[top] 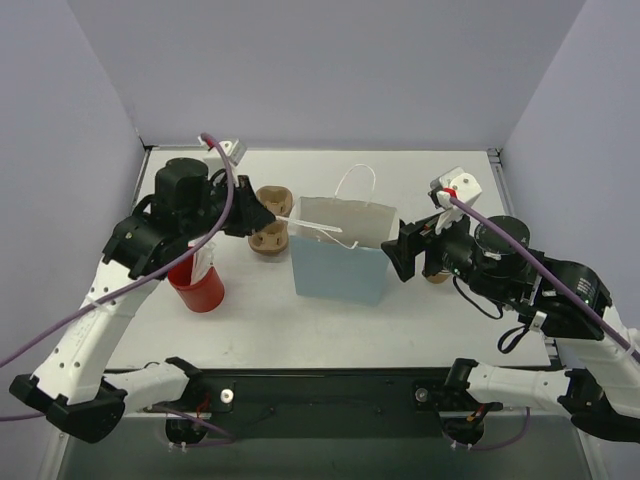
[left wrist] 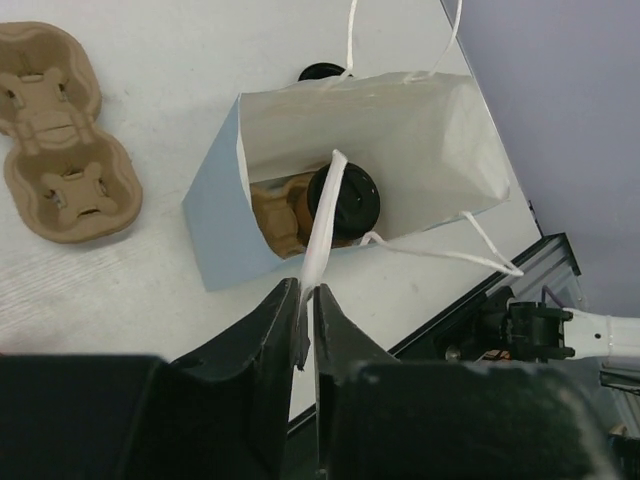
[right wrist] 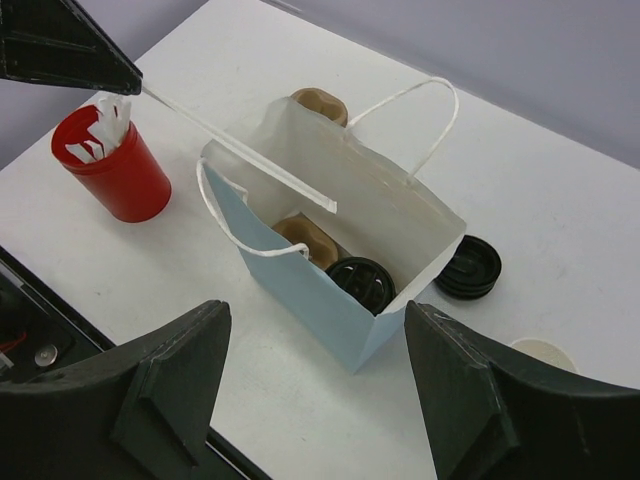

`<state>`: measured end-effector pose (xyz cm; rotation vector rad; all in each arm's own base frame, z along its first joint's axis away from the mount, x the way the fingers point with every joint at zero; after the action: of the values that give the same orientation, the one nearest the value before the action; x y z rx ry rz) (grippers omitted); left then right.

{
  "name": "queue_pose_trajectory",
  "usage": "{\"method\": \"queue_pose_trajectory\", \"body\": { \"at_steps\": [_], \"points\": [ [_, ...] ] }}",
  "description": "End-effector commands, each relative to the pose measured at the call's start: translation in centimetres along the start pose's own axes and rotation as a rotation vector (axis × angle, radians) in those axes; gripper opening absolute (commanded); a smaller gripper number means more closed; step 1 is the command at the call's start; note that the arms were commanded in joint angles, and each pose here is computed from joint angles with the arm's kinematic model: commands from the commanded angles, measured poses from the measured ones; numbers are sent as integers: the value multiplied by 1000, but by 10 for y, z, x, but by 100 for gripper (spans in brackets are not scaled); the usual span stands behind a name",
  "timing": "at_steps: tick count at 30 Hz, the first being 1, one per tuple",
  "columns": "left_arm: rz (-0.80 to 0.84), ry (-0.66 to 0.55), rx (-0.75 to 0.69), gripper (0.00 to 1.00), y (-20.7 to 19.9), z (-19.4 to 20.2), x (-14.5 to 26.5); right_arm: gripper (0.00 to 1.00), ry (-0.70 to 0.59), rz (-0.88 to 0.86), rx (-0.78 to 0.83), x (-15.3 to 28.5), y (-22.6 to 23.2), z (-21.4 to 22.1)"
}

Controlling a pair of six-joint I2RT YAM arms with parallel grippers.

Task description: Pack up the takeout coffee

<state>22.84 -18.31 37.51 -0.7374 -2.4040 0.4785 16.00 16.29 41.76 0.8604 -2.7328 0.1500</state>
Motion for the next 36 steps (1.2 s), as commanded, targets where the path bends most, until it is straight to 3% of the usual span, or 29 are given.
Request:
{"method": "queue_pose_trajectory", "body": {
  "at_steps": [1, 2, 10, 11, 14, 15, 25, 36],
  "points": [
    [97, 19, -55, 26, -16, -11, -26, 71, 44, 77, -92, -8, -4, 17],
    [120, 9, -62, 29, -22, -19, -25, 71, 54, 79, -109, -10, -3, 20],
    [73, -39, -115, 89, -19, -30, -9, 78, 113, 170, -193, -20, -6, 35],
    [58, -32, -123, 91, -16, -28, -6, 78, 121, 172, -189, -20, -6, 35],
    [41, -42, -153, 93, -14, -29, 2, 84, 131, 197, -201, -19, -8, 33],
    [38, -42, -156, 94, -13, -28, 2, 100, 130, 200, -213, -18, -8, 32],
    [236, -286, -114, 97, -35, -29, 32, 100, 68, 228, -333, -11, -11, 16],
    [258, -367, -118, 97, -34, -23, 57, 100, -43, 217, -371, 7, -20, 0]
  ]
}}
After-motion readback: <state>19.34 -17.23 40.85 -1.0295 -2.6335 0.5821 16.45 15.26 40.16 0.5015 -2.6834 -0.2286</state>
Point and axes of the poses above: each gripper's point midway between its finger pads, its own x axis back along the fingers, its own y axis along the line the jaws close on, z = x × y, the point moved 3 cm from there along x, back along the fingers, and after that the axes turned 1 degree about x, right-handed, at the moved point
